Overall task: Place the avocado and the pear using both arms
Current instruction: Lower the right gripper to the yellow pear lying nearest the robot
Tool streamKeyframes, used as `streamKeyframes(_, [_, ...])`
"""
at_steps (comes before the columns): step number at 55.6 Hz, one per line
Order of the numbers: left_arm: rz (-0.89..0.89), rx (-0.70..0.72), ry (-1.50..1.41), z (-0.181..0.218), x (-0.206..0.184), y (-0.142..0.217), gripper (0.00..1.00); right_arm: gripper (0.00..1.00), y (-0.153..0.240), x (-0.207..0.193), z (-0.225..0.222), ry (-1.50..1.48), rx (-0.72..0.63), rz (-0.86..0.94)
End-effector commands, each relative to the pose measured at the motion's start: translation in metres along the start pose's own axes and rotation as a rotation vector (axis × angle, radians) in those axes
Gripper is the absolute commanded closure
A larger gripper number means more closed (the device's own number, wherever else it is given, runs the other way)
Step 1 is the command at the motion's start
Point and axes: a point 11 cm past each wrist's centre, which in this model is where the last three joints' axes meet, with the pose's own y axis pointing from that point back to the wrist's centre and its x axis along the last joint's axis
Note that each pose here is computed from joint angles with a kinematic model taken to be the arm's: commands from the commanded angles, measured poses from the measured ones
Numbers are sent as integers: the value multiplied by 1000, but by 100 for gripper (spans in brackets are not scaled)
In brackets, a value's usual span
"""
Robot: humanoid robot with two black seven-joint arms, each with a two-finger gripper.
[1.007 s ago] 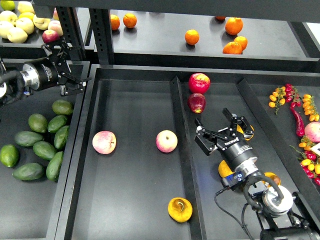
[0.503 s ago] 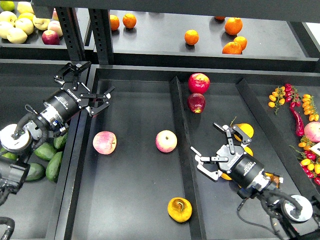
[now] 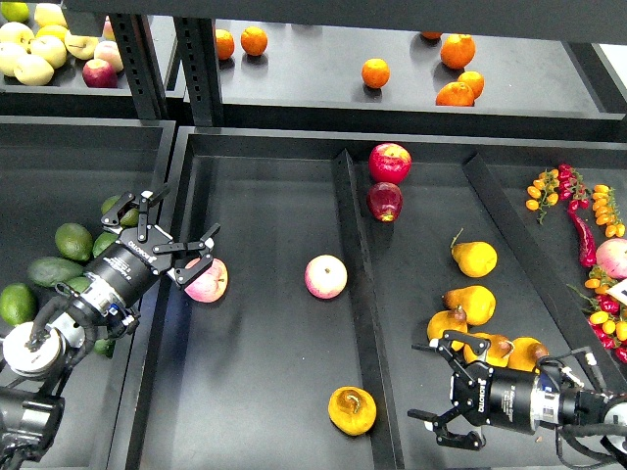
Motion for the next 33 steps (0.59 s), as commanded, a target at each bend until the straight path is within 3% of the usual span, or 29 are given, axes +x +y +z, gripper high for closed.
streamKeyframes(1, [5,0,6,-6,3,8,1,0,-5,6,5,-11,-14,16])
streamKeyframes(33, [-37,1,-12,-8,-11,11,1,0,-59,-11,33,-111,-30,-62])
